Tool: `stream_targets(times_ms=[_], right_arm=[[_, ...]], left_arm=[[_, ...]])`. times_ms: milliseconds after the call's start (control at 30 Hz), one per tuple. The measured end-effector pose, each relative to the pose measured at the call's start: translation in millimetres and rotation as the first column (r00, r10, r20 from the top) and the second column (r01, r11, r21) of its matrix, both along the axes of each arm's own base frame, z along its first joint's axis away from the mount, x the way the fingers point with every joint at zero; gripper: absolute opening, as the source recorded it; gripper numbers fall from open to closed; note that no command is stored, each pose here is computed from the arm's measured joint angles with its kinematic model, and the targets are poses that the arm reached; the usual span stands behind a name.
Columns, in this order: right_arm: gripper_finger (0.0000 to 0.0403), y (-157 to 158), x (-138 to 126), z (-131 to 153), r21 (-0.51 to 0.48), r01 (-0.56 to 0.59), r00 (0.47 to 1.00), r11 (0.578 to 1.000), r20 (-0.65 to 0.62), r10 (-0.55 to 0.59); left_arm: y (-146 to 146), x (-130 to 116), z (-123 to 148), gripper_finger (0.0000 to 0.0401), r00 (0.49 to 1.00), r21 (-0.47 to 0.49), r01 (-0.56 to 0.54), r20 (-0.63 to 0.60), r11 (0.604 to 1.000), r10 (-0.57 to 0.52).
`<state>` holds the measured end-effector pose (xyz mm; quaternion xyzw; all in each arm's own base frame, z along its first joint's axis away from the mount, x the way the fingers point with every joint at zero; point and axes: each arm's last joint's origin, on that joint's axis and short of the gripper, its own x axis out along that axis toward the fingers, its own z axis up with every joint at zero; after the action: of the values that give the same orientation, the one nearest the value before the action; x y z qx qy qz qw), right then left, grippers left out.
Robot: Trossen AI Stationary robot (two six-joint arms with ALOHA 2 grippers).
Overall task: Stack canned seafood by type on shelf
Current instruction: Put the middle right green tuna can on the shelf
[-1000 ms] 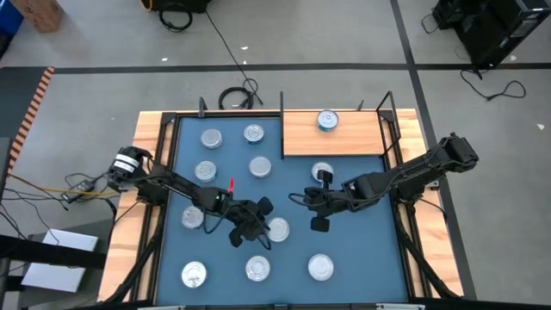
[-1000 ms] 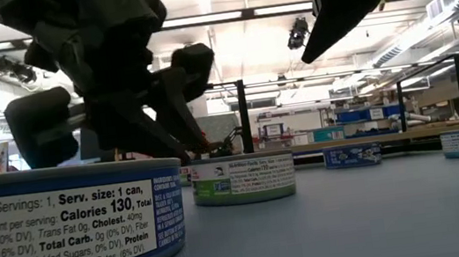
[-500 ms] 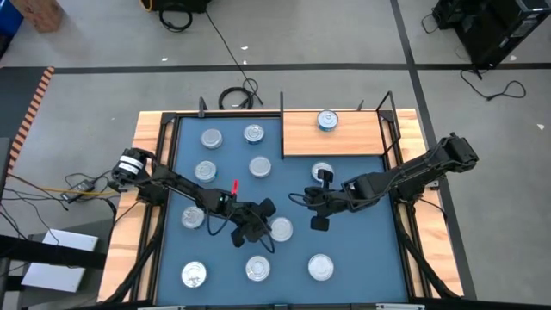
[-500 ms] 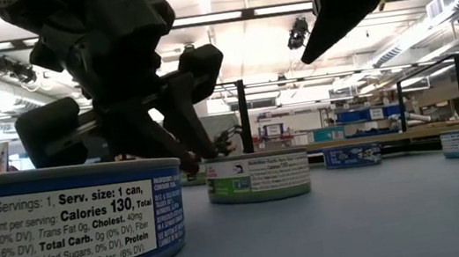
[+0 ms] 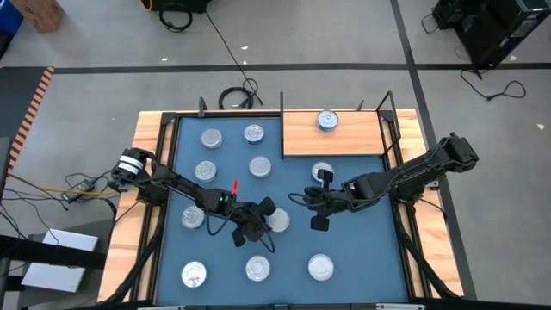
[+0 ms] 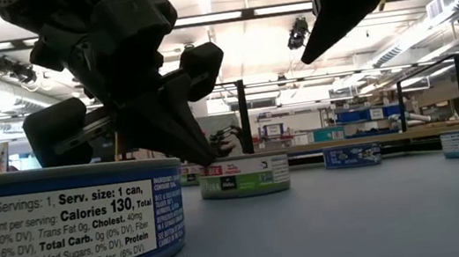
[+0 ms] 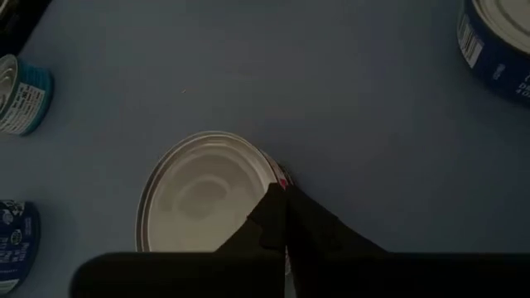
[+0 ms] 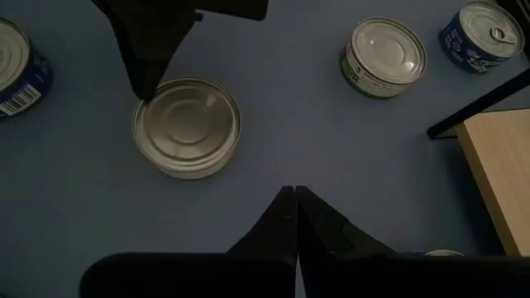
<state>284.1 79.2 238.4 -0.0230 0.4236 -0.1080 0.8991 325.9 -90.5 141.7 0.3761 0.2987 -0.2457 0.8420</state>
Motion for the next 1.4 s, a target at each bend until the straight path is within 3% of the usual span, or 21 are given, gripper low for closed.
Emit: stream_targets(times_ms=[333,700,1000,1233,1400], right_arm=[[0.0008,0,0,0,-0.001,-0.001,1.0,1.0,-0.004,0.001],[0.0009,0,0,0,0.007,0.001,1.0,1.0,0.002,-0.001],[0.001,1,1,1,0.013,0.002,1.0,1.0,0.016,-0.002],[0.001,1,2,1,0.015,0.002,1.0,1.0,0.023,-0.002],[0.001,1,2,1,0.012,-0.001,1.0,1.0,0.022,0.001]], left_arm=[[3,-3,6,0.0001,0.998,0.021,-0.062,0.001,0.998,0.062],[17,-11,34,0.0003,0.979,-0.109,-0.205,-0.012,0.973,0.205],[11,-11,15,0.0076,0.973,-0.109,-0.219,-0.097,0.97,0.209],[7,-5,16,0.011,0.984,0.006,-0.175,0.024,0.985,0.175],[4,-7,10,0.0106,0.992,0.058,-0.124,0.0,0.991,0.124]])
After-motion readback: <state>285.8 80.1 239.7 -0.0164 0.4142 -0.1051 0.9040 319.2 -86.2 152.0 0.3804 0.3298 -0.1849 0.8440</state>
